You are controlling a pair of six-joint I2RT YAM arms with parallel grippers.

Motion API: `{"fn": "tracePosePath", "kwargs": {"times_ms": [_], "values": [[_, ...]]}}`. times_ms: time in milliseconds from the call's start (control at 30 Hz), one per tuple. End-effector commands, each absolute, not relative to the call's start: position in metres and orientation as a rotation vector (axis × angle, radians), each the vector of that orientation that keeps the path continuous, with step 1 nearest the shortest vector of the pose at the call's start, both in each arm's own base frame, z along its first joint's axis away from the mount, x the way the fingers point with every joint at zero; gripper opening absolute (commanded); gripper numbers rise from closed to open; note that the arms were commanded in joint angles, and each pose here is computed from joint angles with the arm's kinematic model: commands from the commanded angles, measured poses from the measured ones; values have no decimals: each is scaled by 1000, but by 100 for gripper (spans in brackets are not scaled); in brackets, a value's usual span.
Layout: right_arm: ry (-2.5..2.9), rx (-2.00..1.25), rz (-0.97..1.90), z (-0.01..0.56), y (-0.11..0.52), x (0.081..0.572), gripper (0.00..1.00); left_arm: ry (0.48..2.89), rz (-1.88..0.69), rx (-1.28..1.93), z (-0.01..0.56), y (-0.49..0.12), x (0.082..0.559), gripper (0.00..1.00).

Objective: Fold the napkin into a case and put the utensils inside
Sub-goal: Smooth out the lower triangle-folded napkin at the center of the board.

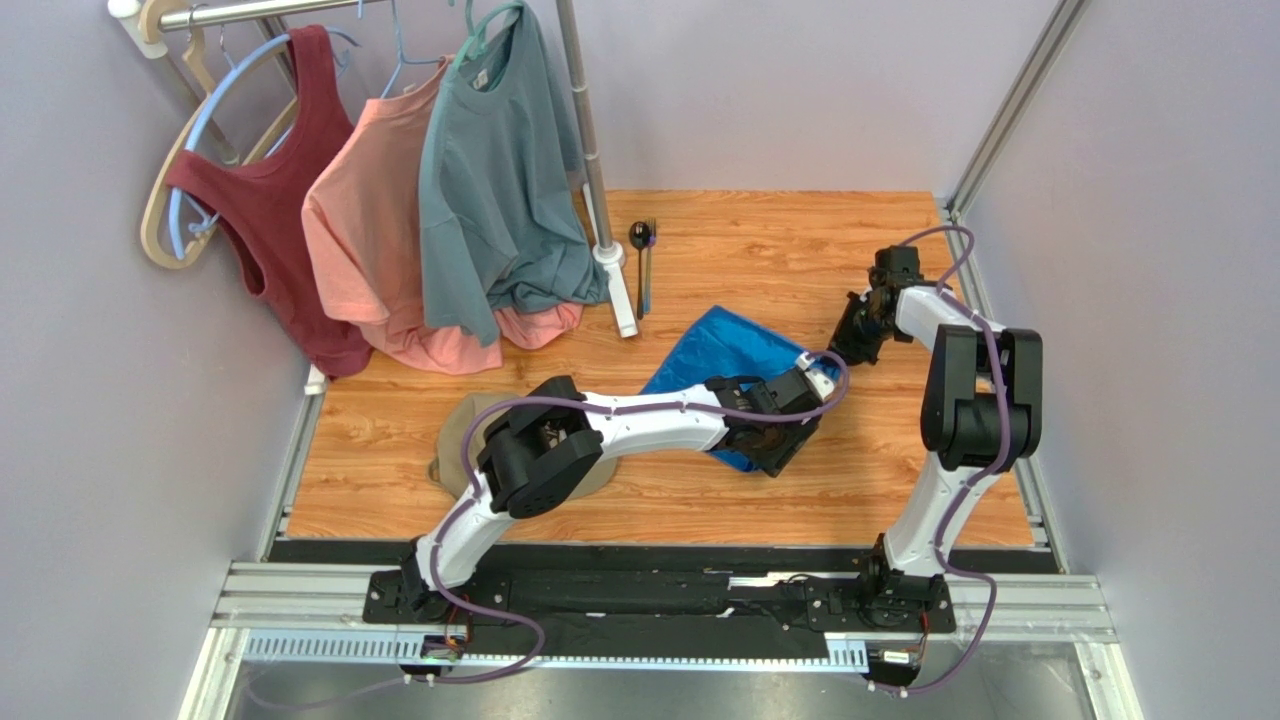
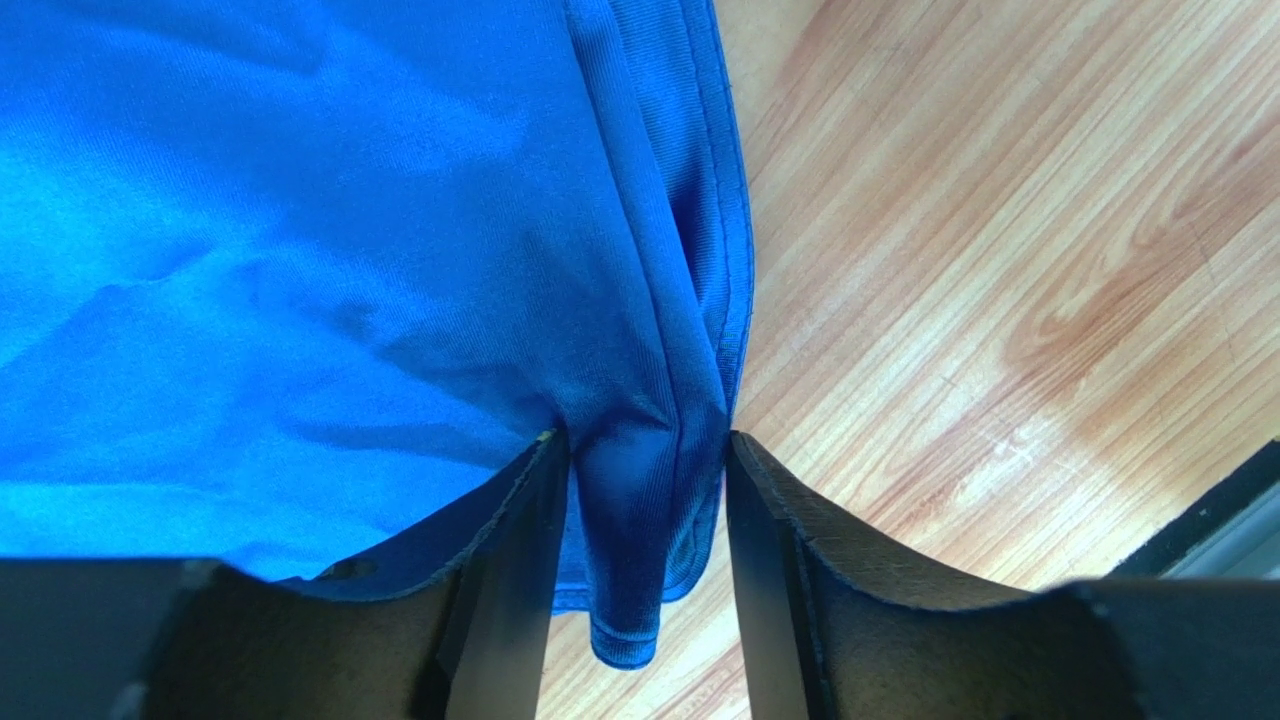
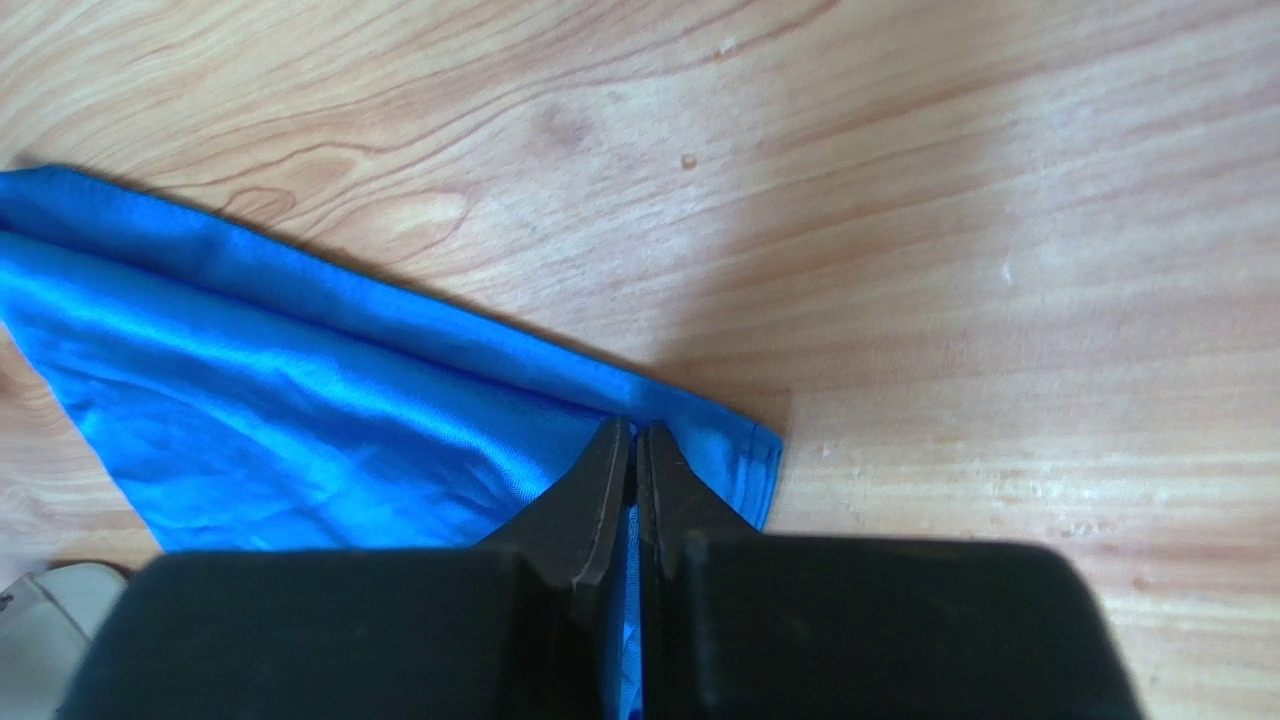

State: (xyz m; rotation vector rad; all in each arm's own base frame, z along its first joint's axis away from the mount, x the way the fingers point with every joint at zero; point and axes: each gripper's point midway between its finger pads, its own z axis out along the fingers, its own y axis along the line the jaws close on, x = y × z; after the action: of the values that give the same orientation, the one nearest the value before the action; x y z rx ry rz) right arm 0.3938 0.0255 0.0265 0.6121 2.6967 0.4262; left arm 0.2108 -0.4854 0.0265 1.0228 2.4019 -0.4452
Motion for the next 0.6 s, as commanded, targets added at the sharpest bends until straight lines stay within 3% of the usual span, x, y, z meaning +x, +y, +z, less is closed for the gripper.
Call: {"fn": "tracePosePath", "kwargs": {"times_ms": [0, 300, 567], "values": [[2604, 576, 469, 74, 32, 404, 2, 2410, -488, 1019, 41, -482, 206, 53], [2614, 587, 389, 88, 22, 390, 0, 2405, -502, 1043, 51, -479, 202, 64], [2608, 587, 349, 93, 13, 389, 0, 2428, -475, 1029, 56, -470, 200, 65]]}}
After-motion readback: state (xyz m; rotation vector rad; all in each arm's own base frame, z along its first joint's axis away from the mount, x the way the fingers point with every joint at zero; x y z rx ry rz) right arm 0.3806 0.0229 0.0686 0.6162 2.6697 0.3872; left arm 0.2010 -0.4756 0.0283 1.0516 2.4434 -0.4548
